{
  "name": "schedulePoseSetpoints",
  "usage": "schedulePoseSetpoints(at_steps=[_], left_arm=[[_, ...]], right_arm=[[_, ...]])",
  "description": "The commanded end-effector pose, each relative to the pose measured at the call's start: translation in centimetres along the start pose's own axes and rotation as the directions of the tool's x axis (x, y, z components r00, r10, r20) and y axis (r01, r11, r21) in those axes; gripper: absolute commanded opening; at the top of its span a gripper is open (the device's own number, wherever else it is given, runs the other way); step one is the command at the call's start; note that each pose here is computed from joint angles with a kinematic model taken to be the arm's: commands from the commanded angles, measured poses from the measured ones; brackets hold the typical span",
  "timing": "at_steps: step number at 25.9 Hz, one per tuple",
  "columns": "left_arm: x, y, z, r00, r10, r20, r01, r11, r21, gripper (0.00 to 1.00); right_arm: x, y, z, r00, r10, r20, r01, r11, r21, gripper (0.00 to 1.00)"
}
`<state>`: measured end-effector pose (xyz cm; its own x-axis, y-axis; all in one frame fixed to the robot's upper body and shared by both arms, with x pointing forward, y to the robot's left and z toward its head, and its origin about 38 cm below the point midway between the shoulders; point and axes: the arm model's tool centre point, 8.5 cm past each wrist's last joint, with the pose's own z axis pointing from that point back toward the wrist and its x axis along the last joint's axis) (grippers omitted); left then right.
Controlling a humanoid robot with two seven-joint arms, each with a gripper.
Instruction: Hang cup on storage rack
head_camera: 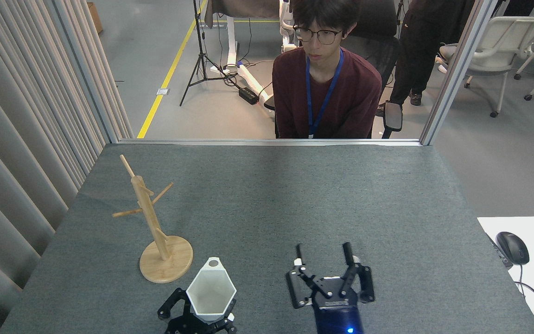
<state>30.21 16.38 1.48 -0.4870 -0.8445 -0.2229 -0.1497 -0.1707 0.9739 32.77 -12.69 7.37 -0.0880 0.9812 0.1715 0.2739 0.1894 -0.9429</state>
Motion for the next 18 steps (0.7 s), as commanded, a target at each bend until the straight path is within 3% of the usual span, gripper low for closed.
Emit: schedulePoseSetpoints(at_steps=[1,3,5,13,18], left_arm=[[-2.8,-0.6,1.3,0.996,-0.014,-0.093,0.013,1.0,-0.015,0.26],[-4.6,-0.8,2.2,0.987,-0.033,-0.158,0.029,0.999,-0.027,0.27],[-6.7,-0.3,3.0,0.97,-0.067,-0.232,0.062,0.998,-0.028,0.27],[-13.9,0.3,7.7,0.867,-0.235,-0.439,0.193,0.971,-0.139,0.25],[-15.2,0.7,6.6,0.809,-0.419,-0.412,0.343,0.906,-0.247,0.24]], right_arm=[[-8.3,2.9,5.2,0.988,0.114,-0.105,-0.096,0.982,0.164,0.99],[-9.4,3.7,8.5,0.988,0.137,-0.067,-0.119,0.967,0.224,0.99],[-9.6,3.9,9.5,0.988,0.14,-0.064,-0.121,0.964,0.238,0.99],[-9.8,3.9,9.5,0.987,0.15,-0.055,-0.133,0.962,0.238,0.99],[-9.4,4.0,9.1,0.982,0.185,-0.028,-0.173,0.957,0.234,0.99]])
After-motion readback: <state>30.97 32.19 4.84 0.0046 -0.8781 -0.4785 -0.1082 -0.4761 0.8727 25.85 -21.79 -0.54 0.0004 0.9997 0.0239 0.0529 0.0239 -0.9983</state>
